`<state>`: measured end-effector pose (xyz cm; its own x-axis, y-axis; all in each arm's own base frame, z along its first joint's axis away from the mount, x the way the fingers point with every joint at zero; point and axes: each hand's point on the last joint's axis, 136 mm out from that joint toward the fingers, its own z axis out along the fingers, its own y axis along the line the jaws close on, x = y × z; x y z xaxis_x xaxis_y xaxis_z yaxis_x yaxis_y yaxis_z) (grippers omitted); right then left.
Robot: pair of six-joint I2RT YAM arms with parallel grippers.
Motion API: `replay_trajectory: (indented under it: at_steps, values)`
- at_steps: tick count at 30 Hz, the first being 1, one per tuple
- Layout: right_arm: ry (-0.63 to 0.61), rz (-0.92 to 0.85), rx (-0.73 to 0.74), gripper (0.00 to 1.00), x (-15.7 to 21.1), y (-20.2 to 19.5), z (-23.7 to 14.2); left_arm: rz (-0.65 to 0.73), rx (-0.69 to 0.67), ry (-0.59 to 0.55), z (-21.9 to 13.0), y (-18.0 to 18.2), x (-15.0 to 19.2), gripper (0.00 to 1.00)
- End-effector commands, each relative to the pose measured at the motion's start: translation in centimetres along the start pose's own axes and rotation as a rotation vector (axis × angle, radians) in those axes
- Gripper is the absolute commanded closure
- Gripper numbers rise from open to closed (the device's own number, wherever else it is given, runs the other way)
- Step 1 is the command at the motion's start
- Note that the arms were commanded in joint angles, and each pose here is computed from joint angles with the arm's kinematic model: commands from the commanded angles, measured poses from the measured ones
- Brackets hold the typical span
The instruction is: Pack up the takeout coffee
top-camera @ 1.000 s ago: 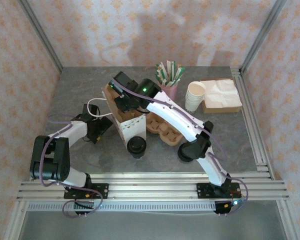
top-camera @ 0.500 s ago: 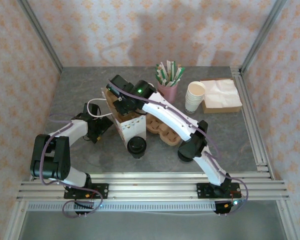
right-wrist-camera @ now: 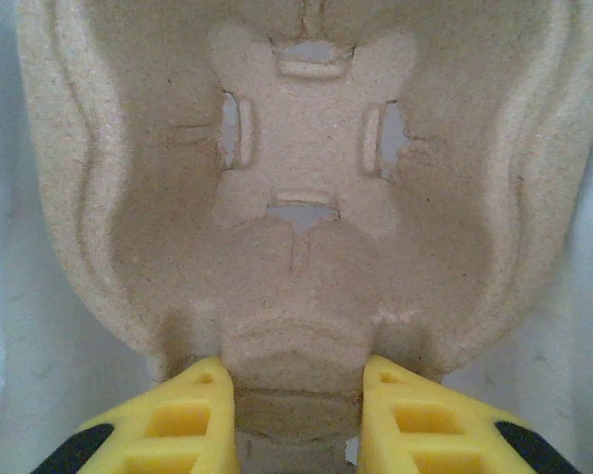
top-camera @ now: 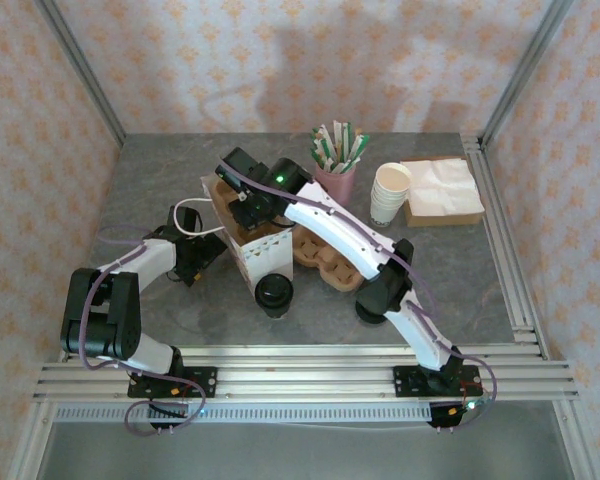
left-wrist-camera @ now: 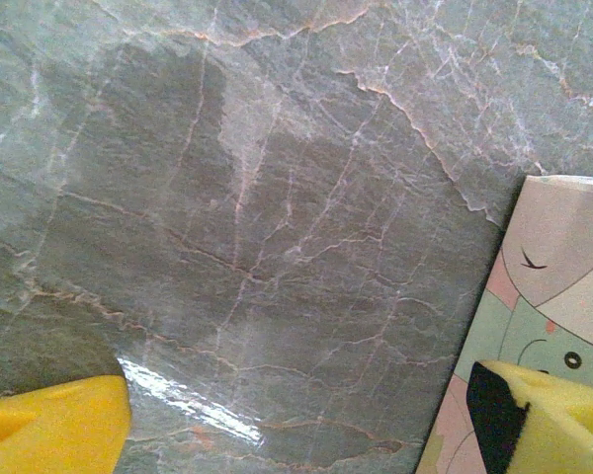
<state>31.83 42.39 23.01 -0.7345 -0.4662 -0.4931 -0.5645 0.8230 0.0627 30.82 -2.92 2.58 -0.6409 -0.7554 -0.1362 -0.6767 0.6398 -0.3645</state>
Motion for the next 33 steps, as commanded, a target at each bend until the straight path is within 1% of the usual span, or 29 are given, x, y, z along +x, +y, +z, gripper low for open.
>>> replay_trajectory:
  at_steps: [1,7,15,19,26,28,33]
  values:
    - [0.048,-0.008,0.008,0.74,0.9,-0.4,0.6,0.051,0.112,0.089,1.2,-2.9,2.0,0.10]
    - [0.091,-0.002,-0.002,0.74,1.5,-0.5,1.7,0.065,0.105,0.090,1.3,-2.9,1.9,0.10]
    - [0.102,0.012,0.004,0.74,1.6,-0.7,2.6,0.088,0.102,0.095,1.2,-3.0,1.9,0.10]
    - [0.075,0.038,0.000,0.74,1.0,-0.6,1.9,0.094,0.102,0.105,1.3,-2.9,2.1,0.10]
    - [-0.025,0.050,-0.008,0.74,-0.8,0.0,-0.7,0.091,0.110,0.119,1.6,-2.9,2.4,0.10]
    - [-0.013,0.048,-0.005,0.74,-0.6,0.0,-0.3,0.094,0.112,0.122,1.6,-3.0,2.4,0.10]
    - [0.072,0.037,0.012,0.74,1.2,0.0,1.8,0.099,0.108,0.119,1.5,-2.9,2.4,0.10]
